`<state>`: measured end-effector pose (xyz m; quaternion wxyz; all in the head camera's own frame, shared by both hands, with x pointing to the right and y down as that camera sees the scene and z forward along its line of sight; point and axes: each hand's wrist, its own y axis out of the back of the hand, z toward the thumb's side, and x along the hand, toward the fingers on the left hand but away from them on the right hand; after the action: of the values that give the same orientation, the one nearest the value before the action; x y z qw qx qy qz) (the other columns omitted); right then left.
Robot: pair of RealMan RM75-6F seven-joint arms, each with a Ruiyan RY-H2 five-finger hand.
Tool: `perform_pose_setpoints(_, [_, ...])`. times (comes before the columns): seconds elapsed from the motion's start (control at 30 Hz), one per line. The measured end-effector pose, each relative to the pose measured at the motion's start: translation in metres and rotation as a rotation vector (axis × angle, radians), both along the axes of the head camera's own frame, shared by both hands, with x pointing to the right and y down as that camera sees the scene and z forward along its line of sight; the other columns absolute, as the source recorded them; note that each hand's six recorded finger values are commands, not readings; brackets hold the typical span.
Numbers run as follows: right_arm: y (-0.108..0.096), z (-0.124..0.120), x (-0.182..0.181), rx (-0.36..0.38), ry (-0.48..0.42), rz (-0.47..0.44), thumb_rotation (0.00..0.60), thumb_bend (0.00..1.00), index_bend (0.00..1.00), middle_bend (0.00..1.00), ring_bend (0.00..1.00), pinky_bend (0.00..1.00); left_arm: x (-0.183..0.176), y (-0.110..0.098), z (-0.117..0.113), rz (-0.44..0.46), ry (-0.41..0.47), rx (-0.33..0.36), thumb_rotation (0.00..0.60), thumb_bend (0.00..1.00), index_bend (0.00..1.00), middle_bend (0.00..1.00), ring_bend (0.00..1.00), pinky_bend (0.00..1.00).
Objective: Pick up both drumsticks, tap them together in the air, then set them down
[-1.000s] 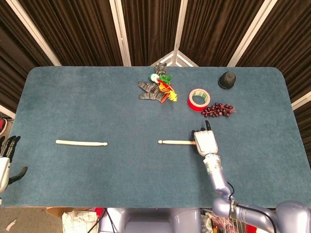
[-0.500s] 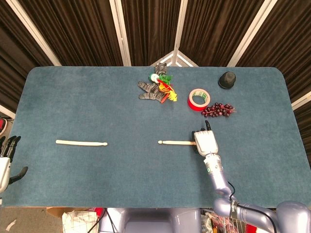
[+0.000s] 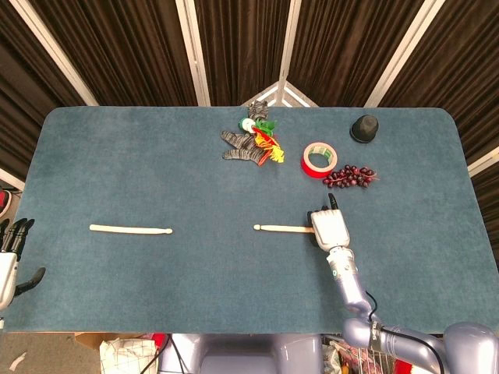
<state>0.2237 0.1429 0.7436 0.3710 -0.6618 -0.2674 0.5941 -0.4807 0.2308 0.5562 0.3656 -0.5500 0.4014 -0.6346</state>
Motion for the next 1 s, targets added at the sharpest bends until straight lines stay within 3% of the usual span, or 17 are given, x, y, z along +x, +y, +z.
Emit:
perform_pose_setpoints(0.4, [0.001, 0.0, -0.002, -0.009, 0.0, -0.01, 0.6, 0.41, 0.75, 0.56, 0.39, 0.0, 0.001, 0.001, -0.002, 0.002, 0.009, 0.003, 0.6, 0.34, 0.11, 0.07, 0.0, 0.0])
perform_pose_setpoints(0.7, [0.0, -0.005, -0.002, -0.007, -0.023, -0.02, 0.6, 0.43, 0.76, 0.58, 0.4, 0.0, 0.0, 0.001, -0.004, -0.002, 0.012, 0.006, 0.6, 0.34, 0.11, 0.07, 0.0, 0.0])
perform_pose_setpoints(1.0, [-0.006, -0.028, -0.002, 0.038, -0.115, -0.05, 0.6, 0.43, 0.76, 0.59, 0.41, 0.0, 0.0, 0.0, -0.003, 0.0, 0.015, 0.005, 0.6, 0.34, 0.11, 0.07, 0.0, 0.0])
